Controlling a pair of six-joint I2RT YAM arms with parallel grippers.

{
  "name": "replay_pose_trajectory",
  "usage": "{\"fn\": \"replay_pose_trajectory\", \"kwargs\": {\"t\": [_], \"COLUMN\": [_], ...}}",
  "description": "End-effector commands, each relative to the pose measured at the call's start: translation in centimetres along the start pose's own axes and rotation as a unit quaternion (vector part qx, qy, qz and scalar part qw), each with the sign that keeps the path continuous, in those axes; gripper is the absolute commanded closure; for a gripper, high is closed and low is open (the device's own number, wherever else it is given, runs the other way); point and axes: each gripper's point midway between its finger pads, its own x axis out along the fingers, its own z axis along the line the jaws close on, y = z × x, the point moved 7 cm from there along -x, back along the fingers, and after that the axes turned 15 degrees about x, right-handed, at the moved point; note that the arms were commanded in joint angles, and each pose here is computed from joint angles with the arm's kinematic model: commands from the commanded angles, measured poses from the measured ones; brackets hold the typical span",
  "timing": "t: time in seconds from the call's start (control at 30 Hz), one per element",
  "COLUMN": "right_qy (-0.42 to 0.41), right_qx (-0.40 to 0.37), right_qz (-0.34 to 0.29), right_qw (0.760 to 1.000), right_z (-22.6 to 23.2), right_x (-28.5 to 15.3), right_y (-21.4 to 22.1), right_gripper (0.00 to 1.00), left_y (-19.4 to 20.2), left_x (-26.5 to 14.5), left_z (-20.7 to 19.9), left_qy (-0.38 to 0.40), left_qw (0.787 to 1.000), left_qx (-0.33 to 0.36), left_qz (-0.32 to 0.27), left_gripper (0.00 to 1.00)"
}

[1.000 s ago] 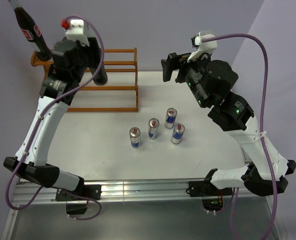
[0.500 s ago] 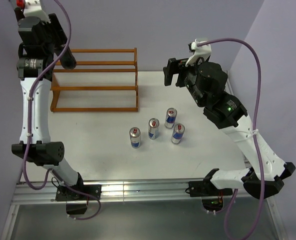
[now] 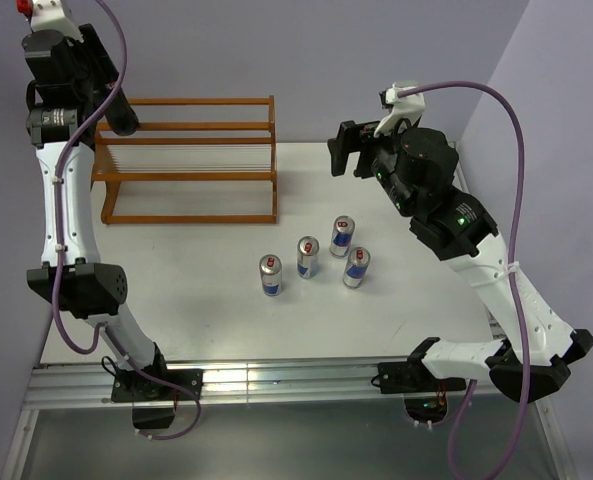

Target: Place and organize the beverage onto the shelf

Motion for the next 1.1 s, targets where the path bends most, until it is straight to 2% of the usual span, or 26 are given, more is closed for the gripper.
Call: {"fn": "replay_pose_trajectory", "kwargs": {"t": [0.0, 0.4, 1.07], "right_qy": [-0.014, -0.037, -0.047], "right_qx": [0.015, 0.017, 0.013], "right_qz": [-0.025, -0.015, 0.005], "right_qw": [0.999, 0.999, 0.999], "right_z": [0.2, 0.4, 0.1], "right_x": [-0.1, 0.7, 2.7], "right_y": [-1.0, -0.2, 1.4], "right_gripper": [0.05, 0.05, 0.05], "left_y": [-12.1, -11.6, -9.4], "left_x": [-4.4, -1.7, 1.8], "left_z": [1.5, 1.2, 0.6], "left_qy": [-0.009, -0.015, -0.006], "left_qw": [0.967, 0.963, 0.965], "left_qx": [-0.028, 0.014, 0.050], "left_qz": [-0.252, -0.268, -0.257], "left_gripper": [1.00, 1.00, 1.00]}}
